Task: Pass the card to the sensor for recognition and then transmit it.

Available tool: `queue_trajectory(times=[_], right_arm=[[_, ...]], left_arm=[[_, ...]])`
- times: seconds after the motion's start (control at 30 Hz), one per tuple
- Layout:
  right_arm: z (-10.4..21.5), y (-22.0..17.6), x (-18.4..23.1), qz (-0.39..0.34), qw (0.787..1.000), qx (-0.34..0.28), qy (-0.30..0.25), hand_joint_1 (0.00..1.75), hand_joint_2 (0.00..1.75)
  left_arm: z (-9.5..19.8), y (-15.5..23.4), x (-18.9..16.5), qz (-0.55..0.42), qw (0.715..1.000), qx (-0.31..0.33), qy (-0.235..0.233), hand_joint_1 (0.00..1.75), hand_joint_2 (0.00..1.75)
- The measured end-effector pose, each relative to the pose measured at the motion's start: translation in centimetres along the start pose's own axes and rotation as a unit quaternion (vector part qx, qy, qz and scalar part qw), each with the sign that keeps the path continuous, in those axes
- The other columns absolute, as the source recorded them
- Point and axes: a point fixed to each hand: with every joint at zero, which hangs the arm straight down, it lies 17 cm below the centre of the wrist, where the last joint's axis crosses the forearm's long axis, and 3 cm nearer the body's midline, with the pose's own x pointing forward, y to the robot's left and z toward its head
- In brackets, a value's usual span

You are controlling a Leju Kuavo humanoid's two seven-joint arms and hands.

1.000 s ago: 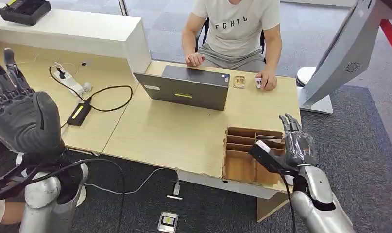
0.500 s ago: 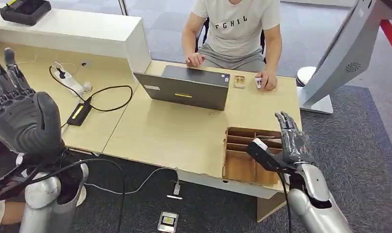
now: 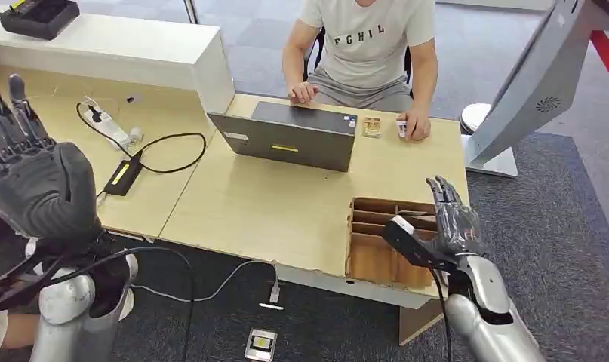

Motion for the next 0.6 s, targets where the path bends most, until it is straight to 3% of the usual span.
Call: queue_trajectory(times=[0.13, 0.23, 0.3, 0.33, 0.37, 0.43, 0.6], right_arm=[[0.1, 0.3, -0.2, 0.004, 1.0, 0.005, 0.001, 0.0, 1.75], [0.2, 0.6, -0.2, 0.006, 1.0, 0.009, 0.003, 0.19, 1.75], [0.2, 0.9, -0.3, 0.008, 1.0, 0.014, 0.003, 0.61, 1.75], [0.3, 1.1, -0.3, 0.008, 1.0, 0.016, 0.003, 1.47, 1.75], [0.3, 1.2, -0.3, 0.009, 1.0, 0.018, 0.003, 1.61, 1.75], [0.3, 1.3, -0.3, 0.011, 1.0, 0.02, 0.003, 1.73, 1.75], [0.4, 1.5, -0.2, 0.01, 1.0, 0.021, 0.003, 1.75, 1.75]], left_arm=[[0.0, -0.1, 0.0, 0.003, 1.0, -0.001, 0.001, 0.0, 1.75], [0.0, -0.1, -0.1, 0.005, 1.0, -0.001, 0.003, 0.0, 1.75], [0.0, -0.1, -0.2, 0.006, 1.0, -0.001, 0.003, 0.0, 1.75], [-0.1, -0.2, -0.2, 0.006, 1.0, -0.001, 0.003, 0.0, 1.75], [-0.1, -0.2, -0.2, 0.007, 1.0, -0.001, 0.003, 0.0, 1.75], [-0.1, -0.2, -0.2, 0.008, 1.0, -0.001, 0.002, 0.0, 1.75], [-0.4, -0.3, -0.1, 0.01, 1.0, -0.001, -0.002, 0.0, 1.75]])
